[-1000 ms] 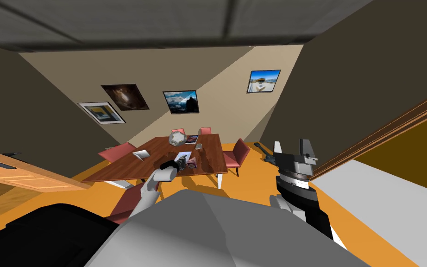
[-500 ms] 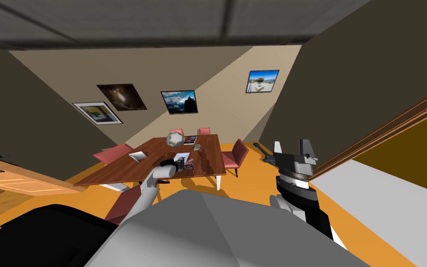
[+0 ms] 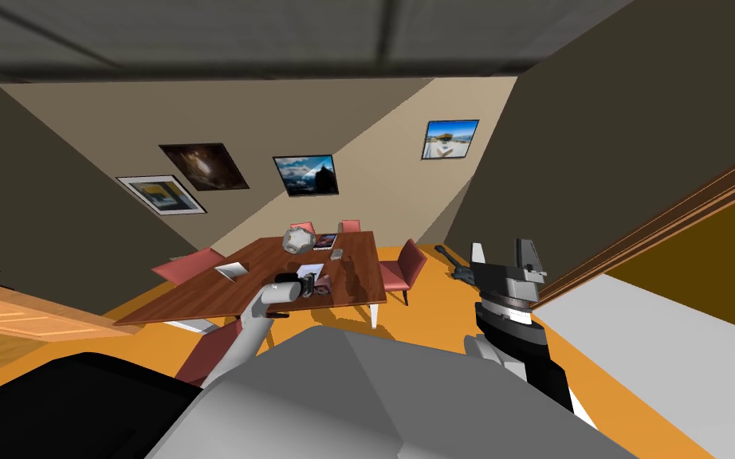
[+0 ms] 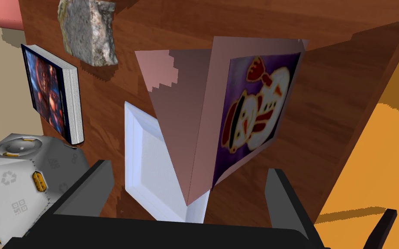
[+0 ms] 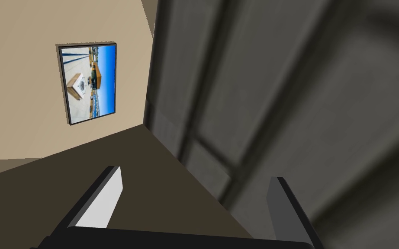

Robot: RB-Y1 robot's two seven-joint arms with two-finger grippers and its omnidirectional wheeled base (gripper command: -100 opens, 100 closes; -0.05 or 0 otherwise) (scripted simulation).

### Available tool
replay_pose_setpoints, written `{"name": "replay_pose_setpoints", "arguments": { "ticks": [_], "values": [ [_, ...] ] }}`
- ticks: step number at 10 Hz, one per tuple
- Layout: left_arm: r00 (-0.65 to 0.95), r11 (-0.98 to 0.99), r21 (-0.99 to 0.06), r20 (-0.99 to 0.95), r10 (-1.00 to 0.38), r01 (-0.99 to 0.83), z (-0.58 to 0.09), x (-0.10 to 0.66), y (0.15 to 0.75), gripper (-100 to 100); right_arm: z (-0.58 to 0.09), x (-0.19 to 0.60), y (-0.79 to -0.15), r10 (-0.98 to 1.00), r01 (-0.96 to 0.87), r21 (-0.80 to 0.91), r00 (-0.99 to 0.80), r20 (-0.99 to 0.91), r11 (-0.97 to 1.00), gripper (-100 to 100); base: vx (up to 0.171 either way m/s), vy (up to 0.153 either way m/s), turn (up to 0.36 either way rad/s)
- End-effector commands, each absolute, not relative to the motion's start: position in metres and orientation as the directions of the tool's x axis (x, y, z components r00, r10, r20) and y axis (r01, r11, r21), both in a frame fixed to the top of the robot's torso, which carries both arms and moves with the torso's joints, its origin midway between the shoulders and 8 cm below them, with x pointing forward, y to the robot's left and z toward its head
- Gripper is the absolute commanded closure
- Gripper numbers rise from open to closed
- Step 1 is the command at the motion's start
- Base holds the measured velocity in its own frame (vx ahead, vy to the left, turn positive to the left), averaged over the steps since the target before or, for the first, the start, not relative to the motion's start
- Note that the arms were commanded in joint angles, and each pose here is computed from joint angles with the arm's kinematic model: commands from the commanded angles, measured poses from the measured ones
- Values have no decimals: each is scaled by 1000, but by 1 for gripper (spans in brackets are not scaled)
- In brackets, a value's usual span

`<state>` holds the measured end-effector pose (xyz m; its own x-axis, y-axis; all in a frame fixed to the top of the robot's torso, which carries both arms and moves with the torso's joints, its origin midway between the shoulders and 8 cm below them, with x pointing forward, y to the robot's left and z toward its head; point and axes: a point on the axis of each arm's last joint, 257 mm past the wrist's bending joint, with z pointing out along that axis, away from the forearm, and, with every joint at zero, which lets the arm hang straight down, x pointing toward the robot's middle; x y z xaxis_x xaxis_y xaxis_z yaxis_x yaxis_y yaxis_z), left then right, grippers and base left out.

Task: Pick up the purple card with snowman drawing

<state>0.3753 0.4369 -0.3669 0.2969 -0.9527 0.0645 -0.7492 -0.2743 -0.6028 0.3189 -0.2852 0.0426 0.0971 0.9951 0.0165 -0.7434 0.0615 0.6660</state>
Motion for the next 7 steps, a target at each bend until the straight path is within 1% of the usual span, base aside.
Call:
{"name": "replay_pose_setpoints", "arguments": {
  "ticks": [1, 2, 3, 4, 7],
  "values": [
    [310, -289, -581, 66, -948, -761, -370, 372, 439, -100, 43, 319, -285, 995, -743, 666, 97, 16, 62, 0, 25, -23, -9],
    [304, -283, -590, 66, -950, -756, -369, 374, 439, -100, 43, 319, -285, 995, -743, 666, 97, 16, 62, 0, 11, -10, -1],
    [306, -285, -587, 66, -950, -758, -369, 373, 439, 0, 43, 319, -285, 995, -743, 666, 97, 16, 62, 0, 0, 0, 0],
    [309, -288, -588, 66, -949, -756, -377, 375, 439, -100, 43, 319, -285, 995, -743, 666, 97, 16, 62, 0, 11, 8, -24],
    [312, -290, -587, 66, -948, -756, -384, 376, 438, -100, 43, 319, -285, 995, -743, 666, 97, 16, 62, 0, 18, 18, -18]
  ]
}}
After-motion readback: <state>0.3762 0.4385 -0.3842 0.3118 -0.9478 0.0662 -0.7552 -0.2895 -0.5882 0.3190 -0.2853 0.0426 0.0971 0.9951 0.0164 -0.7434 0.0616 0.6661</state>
